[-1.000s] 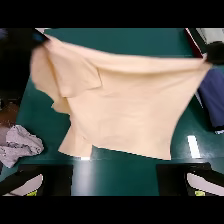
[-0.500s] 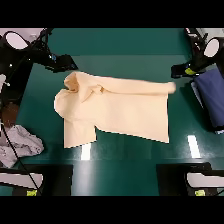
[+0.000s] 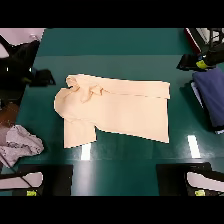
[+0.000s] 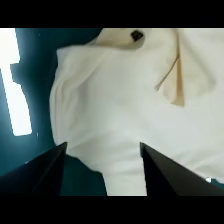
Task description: Fold the shirts.
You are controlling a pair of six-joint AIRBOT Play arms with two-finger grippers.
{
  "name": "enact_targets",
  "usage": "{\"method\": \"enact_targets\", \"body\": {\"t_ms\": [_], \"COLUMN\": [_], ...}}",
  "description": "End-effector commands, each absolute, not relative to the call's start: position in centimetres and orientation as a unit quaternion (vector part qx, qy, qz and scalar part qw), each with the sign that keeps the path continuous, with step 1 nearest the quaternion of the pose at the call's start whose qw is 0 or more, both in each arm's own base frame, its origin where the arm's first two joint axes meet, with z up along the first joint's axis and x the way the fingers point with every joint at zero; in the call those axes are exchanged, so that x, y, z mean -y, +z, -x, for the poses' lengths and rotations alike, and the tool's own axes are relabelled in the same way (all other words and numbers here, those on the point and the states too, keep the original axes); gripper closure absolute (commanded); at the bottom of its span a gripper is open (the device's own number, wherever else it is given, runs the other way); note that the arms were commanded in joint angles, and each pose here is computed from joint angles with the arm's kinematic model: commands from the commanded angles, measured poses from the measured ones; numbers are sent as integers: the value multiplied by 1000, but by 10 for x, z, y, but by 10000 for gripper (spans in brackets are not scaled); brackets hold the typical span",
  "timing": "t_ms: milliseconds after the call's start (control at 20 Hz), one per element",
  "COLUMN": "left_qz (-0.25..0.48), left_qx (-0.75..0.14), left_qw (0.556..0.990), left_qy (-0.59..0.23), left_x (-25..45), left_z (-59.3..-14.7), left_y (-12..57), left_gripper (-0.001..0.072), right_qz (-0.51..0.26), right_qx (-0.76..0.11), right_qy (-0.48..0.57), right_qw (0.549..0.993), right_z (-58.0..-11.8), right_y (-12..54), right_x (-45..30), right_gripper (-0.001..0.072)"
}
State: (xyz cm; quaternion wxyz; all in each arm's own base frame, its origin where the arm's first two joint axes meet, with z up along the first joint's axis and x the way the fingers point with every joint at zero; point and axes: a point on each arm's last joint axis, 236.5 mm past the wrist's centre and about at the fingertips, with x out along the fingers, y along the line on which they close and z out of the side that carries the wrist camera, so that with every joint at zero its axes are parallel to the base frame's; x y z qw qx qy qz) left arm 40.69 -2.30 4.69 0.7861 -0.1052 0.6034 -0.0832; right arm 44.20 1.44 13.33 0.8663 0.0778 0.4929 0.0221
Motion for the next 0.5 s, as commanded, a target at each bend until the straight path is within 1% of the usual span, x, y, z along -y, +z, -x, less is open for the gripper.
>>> {"method": "enact_targets", "body": {"t_ms": [0, 200, 300, 450], "left_qz": [133, 196, 222, 227], "left_qx": [-612, -623, -617, -605], "left_qw": [777, 755, 753, 761], "left_qy": [-61, -61, -57, -48], "left_x": [21, 43, 49, 47], "left_z": [-359, -328, -327, -334], "left_y": [6, -39, -52, -57], "left_gripper": [175, 175, 176, 176], "right_qz": [-77, -80, -80, -80], "right_qx": [-490, -482, -483, -483], "right_qy": [37, 34, 34, 33], "right_qw": [868, 872, 871, 871], "right_z": [-417, -395, -387, -380], "right_y": [138, 129, 127, 126], "right_x": [-23, -23, -24, -24], "right_gripper": [157, 157, 157, 157]}}
